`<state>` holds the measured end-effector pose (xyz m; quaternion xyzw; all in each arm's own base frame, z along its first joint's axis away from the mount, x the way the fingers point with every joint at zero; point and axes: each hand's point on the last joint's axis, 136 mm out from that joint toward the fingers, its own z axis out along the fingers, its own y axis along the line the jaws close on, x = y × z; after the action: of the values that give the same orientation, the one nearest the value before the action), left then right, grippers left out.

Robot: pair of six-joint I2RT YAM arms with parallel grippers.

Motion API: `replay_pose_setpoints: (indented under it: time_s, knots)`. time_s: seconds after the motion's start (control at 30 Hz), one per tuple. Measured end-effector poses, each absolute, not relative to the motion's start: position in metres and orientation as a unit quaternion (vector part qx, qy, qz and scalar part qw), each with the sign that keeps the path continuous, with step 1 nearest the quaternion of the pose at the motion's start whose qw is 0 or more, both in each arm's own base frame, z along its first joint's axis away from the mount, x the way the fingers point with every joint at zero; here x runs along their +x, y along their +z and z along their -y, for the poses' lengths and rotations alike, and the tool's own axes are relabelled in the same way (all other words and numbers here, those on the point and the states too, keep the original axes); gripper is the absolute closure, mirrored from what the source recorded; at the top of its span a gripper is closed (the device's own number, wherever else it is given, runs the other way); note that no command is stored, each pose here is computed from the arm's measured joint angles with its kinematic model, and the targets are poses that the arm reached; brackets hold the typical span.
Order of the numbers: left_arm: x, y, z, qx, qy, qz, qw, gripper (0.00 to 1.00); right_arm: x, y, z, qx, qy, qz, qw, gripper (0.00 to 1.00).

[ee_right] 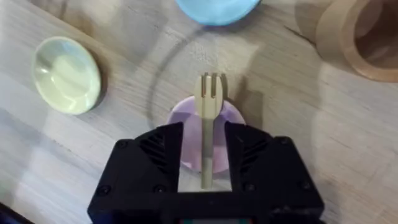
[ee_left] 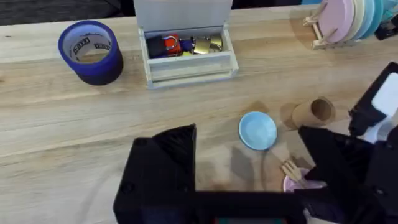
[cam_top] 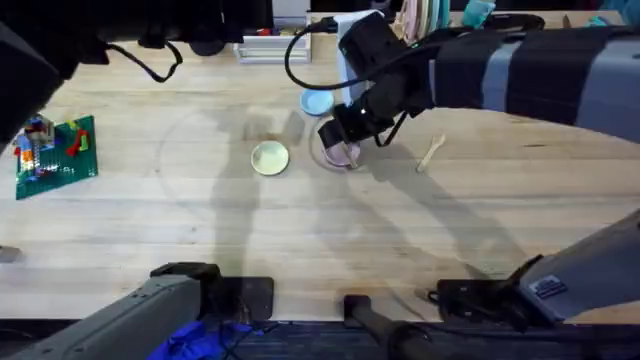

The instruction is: Pick up a utensil and set it on the pink plate, then put the other utensil in the container.

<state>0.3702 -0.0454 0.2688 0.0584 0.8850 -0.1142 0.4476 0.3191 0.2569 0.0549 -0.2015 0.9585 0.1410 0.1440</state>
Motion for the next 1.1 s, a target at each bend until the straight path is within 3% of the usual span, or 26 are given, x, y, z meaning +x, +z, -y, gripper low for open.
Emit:
replay_pose_setpoints:
  time_s: [0.27, 0.3, 0.4, 0.43, 0.47, 1.1]
  knots:
    - [0.370, 0.269, 0.045, 0.058, -0.114, -0.885, 0.448, 0.009, 0.320, 0.063, -0.257, -0.202, 0.145, -0.957, 0.152, 0.584]
    - [0.370, 0.269, 0.045, 0.058, -0.114, -0.885, 0.448, 0.009, 0.320, 0.064, -0.257, -0.201, 0.146, -0.956, 0.154, 0.523]
    - [0.370, 0.269, 0.045, 0.058, -0.114, -0.885, 0.448, 0.009, 0.321, 0.071, -0.257, -0.199, 0.148, -0.955, 0.161, 0.116]
    - [0.370, 0.269, 0.045, 0.058, -0.114, -0.885, 0.448, 0.009, 0.322, 0.074, -0.256, -0.200, 0.149, -0.954, 0.165, 0.031]
    - [0.370, 0.269, 0.045, 0.058, -0.114, -0.885, 0.448, 0.009, 0.323, 0.078, -0.256, -0.199, 0.151, -0.953, 0.169, 0.013]
    - [0.370, 0.269, 0.045, 0.058, -0.114, -0.885, 0.448, 0.009, 0.336, 0.141, -0.182, -0.115, 0.145, -0.959, 0.213, 0.004]
